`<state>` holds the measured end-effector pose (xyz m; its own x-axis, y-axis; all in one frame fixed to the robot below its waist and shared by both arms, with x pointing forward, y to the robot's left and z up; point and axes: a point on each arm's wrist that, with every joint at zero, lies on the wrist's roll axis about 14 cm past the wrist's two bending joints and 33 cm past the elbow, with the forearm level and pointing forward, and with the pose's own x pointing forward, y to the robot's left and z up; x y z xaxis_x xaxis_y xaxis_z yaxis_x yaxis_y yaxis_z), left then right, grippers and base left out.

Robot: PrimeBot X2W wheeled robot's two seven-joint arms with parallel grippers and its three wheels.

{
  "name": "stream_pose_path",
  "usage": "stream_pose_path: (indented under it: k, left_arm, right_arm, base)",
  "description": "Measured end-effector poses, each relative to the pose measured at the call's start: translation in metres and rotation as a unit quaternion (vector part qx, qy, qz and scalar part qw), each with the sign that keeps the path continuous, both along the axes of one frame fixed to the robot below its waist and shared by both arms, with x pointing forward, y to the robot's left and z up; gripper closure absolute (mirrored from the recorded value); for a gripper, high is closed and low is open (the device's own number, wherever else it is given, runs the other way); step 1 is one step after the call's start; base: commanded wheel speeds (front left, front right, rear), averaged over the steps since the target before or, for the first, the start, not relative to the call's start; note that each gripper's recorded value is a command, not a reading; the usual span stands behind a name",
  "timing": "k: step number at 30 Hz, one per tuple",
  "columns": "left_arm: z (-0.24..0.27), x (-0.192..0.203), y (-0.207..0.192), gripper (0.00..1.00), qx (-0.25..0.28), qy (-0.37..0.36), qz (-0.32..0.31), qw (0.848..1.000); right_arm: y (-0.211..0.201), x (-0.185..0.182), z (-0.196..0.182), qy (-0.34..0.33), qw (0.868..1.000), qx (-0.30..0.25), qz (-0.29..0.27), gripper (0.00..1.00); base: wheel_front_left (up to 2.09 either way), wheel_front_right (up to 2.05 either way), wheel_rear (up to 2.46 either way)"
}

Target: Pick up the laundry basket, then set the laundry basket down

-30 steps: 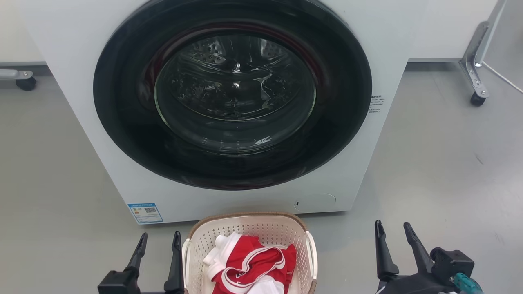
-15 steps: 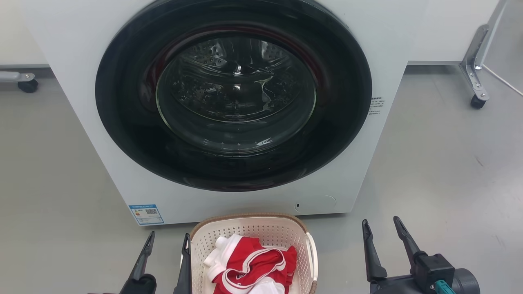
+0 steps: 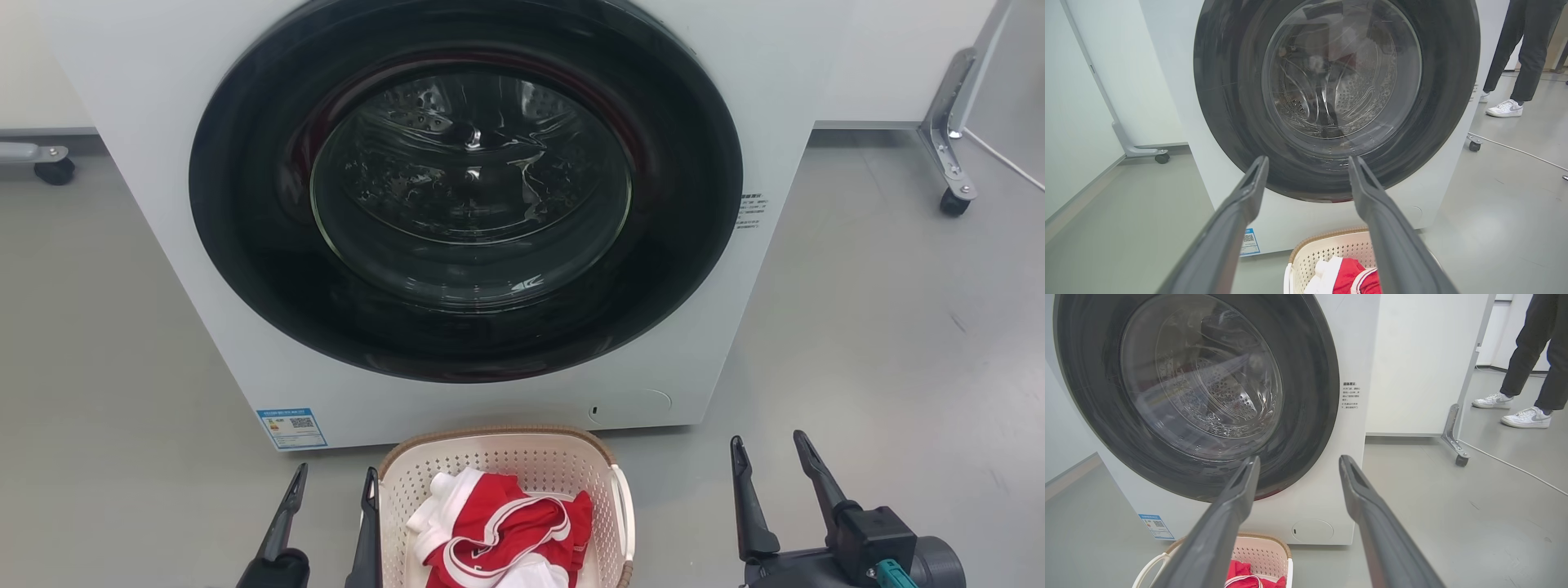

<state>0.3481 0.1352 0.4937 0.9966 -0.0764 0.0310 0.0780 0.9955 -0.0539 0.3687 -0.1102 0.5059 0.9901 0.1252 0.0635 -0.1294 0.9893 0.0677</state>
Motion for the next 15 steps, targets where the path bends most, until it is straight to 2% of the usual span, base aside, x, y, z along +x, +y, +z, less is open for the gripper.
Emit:
stream_pose_path:
  k: [15]
  left_arm:
    - [0.0014,0.0009,0.0023,0.00,-0.006,-0.002,0.005,1.000]
  right_arm:
    - [-0.0014,0.0004,-0.0005,0.001,1.000,0.001,-0.002,0.00]
  base:
    - [0.00,0.00,0.00]
